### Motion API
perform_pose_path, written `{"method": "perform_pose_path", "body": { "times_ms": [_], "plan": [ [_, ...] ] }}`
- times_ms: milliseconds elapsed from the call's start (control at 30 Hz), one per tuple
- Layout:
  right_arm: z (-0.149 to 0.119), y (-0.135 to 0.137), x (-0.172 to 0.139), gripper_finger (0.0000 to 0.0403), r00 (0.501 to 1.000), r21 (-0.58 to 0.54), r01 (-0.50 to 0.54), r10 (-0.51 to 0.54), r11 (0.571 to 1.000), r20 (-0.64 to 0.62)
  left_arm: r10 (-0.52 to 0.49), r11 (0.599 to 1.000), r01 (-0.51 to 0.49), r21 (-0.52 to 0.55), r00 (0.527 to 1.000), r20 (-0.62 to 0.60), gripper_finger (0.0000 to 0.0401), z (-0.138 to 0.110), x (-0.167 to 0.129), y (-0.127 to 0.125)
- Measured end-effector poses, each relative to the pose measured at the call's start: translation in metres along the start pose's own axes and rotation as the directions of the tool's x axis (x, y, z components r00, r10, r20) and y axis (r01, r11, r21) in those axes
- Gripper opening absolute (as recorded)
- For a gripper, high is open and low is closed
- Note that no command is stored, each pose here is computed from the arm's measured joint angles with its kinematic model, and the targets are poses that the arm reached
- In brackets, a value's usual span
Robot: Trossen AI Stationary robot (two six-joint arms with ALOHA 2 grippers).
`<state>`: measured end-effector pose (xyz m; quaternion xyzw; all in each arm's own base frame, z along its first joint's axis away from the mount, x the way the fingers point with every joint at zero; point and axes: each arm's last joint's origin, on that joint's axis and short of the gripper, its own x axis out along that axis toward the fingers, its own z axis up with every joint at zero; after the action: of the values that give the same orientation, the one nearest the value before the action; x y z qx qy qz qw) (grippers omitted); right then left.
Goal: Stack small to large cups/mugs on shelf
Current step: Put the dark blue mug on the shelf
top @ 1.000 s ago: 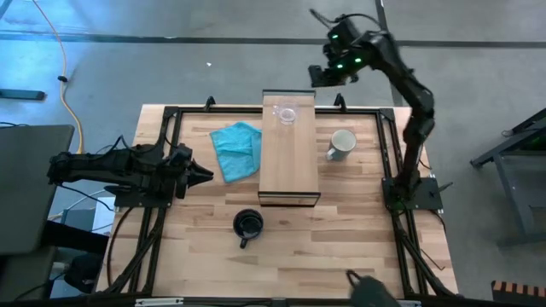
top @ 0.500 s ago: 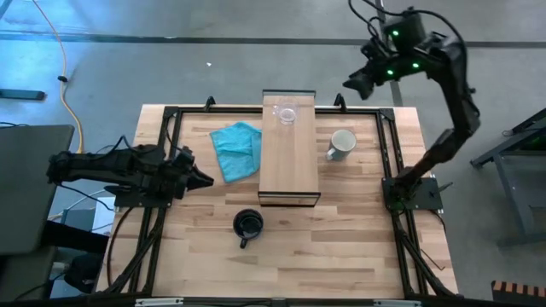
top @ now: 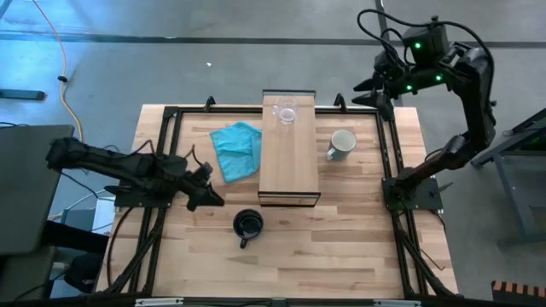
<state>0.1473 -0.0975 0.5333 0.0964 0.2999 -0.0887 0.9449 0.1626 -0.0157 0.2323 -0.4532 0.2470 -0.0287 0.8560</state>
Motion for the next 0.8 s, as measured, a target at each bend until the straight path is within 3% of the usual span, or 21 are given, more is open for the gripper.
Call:
{"method": "perform_pose_path", "body": {
  "times_ms": [333, 567, 667, 800],
  "plan": [
    [0.0, 0.014, 0.001, 0.0188, 0.998, -0.096, -0.061, 0.061, 0.994, -0.003, 0.02, 0.993, -0.019, 0.115, 1.0, -0.011, 0.0083, -0.033, 0.025, -0.021],
    [0.0, 0.017, 0.003, 0.0188, 0.998, -0.087, -0.059, 0.059, 0.994, -0.01, 0.1, 0.969, -0.106, 0.222, 0.994, 0.038, 0.0083, -0.045, 0.03, -0.021],
    [0.001, 0.019, 0.003, 0.0188, 0.998, -0.087, -0.069, 0.068, 0.994, -0.012, 0.151, 0.936, -0.175, 0.304, 0.983, 0.103, 0.0083, -0.044, 0.032, -0.019],
    [0.001, 0.021, 0.007, 0.0188, 0.996, -0.093, -0.087, 0.085, 0.992, -0.021, 0.212, 0.844, -0.266, 0.466, 0.963, 0.166, 0.0083, -0.044, 0.037, -0.015]
  ]
}}
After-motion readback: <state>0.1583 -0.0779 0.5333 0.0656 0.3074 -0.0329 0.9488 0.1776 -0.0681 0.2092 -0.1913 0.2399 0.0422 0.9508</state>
